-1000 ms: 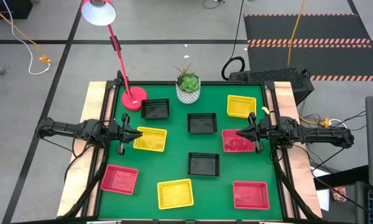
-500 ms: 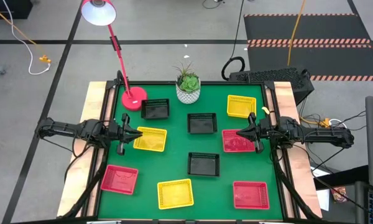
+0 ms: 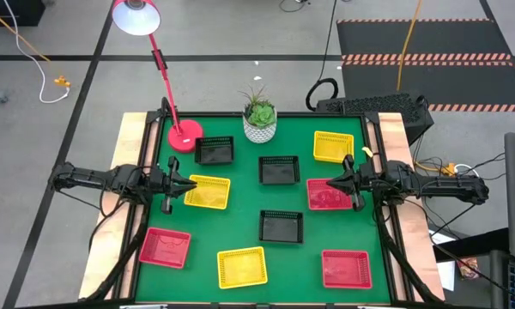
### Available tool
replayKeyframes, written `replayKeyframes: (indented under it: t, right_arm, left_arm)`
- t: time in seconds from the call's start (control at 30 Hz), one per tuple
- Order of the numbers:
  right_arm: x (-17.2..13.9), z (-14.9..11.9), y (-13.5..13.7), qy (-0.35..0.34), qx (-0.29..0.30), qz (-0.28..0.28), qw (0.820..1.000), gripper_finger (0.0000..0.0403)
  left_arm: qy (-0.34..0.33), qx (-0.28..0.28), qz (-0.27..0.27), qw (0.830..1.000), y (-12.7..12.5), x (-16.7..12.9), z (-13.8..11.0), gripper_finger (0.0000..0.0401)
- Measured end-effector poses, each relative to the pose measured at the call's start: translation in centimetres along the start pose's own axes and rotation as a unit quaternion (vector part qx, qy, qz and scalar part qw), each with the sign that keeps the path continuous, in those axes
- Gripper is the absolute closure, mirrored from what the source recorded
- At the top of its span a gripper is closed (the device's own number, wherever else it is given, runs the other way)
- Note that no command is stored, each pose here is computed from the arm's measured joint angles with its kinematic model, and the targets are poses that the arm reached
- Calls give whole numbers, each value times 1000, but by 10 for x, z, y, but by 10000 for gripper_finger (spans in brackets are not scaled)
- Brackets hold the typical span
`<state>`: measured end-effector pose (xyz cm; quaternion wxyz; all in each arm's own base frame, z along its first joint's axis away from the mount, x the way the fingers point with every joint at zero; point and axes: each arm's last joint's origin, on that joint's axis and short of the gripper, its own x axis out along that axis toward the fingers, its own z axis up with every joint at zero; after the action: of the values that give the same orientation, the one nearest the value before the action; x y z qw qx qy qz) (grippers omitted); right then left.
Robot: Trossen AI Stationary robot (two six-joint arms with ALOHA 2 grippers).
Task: Stack baskets by color
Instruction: Stack the top right red bin on top of the bottom right red bin
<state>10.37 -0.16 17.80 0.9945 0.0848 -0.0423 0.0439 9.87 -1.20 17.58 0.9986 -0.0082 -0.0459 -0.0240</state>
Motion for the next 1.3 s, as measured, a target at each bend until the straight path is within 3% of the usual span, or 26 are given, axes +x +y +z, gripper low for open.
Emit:
replayKeyframes:
  t: [0.27,0.4,0.53,0.63,0.87,1.03,1.1,1.3]
  right_arm:
    - [0,0,0,-1,2,-8,1000,403]
    - [0,2,-2,-14,40,-32,999,389]
    - [2,1,-2,-10,62,-38,997,342]
    - [4,0,-3,-5,101,-41,994,300]
    - [12,3,-5,-28,62,-68,995,189]
    - [18,-2,-7,13,15,-82,996,102]
    - [24,14,-5,4,1,-81,997,78]
    - [52,42,-4,123,-29,-98,987,56]
  left_arm:
    - [0,-1,0,1000,0,0,0,354]
    - [-1,-10,0,1000,0,0,0,354]
    - [3,-61,0,998,0,0,-1,354]
    - [14,-66,1,998,0,0,-3,354]
    - [0,-55,48,997,3,0,-1,349]
    - [30,-83,79,993,4,2,-7,289]
    - [36,-97,89,991,5,3,-8,249]
    - [49,-104,81,990,4,6,-10,130]
